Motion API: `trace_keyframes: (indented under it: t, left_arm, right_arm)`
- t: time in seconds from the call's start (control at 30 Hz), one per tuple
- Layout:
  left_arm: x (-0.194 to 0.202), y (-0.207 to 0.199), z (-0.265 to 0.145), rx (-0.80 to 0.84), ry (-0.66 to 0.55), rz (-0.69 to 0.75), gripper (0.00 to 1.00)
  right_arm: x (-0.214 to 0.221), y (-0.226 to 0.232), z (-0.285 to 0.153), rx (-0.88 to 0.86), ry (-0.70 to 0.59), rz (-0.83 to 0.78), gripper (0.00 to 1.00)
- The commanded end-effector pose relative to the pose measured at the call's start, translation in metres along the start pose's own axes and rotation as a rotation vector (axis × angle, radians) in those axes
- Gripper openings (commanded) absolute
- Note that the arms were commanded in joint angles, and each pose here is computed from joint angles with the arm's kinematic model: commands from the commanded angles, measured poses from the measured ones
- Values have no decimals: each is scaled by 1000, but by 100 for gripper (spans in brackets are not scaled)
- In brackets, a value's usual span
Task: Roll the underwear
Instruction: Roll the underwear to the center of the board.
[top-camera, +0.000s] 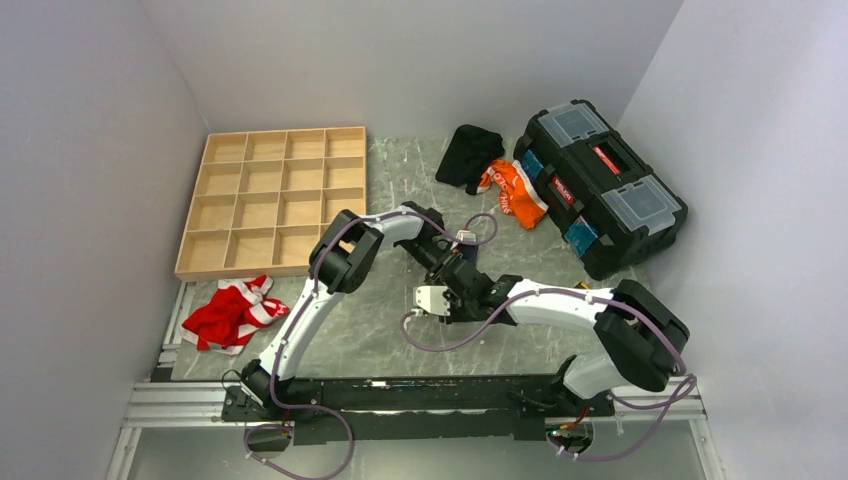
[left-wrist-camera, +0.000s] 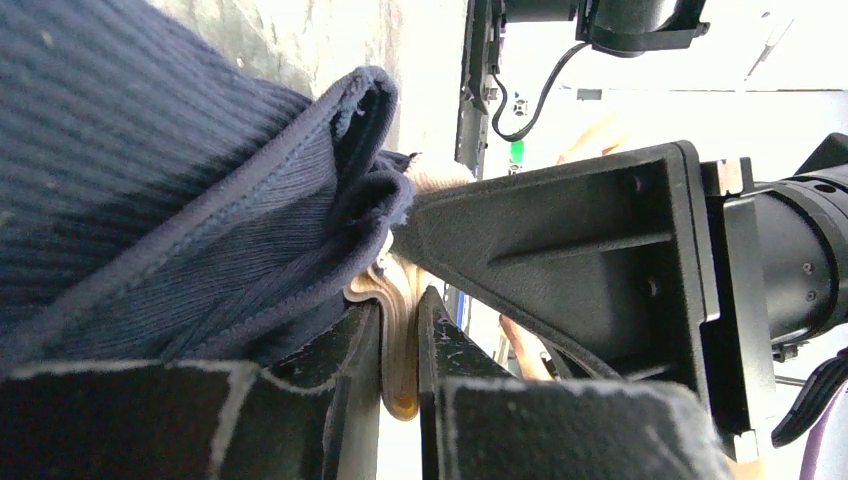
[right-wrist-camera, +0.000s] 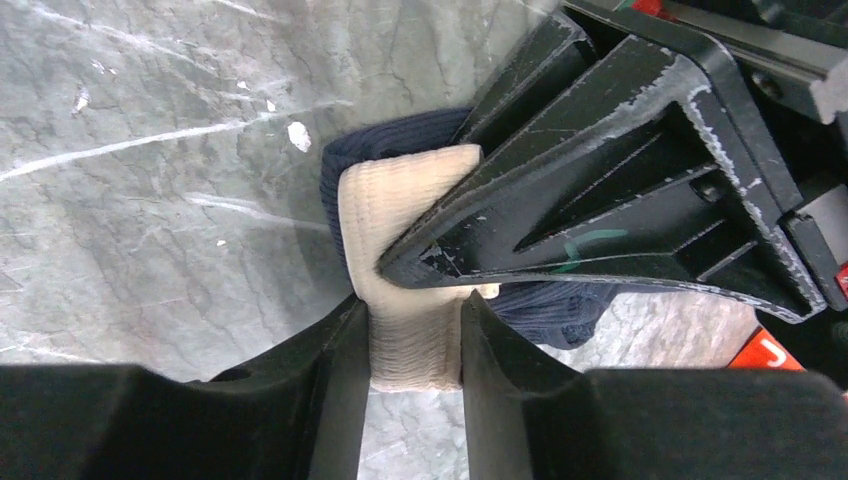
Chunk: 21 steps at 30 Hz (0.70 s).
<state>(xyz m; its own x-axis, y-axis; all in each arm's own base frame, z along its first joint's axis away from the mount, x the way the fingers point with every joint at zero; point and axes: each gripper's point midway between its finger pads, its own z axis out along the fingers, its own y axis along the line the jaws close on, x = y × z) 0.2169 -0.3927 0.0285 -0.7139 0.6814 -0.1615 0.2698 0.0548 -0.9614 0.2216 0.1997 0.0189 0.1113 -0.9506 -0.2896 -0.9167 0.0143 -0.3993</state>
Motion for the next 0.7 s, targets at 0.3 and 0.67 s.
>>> trace_keyframes:
  t: [0.3, 0.67]
  left_arm:
    - [6, 29, -4, -137, 58, 66, 23]
    - [-4, 18, -44, -267, 18, 136, 58]
  right_arm:
    - [1, 42, 2, -254, 21, 17, 0]
    - [-6, 70, -19, -448, 13, 118, 0]
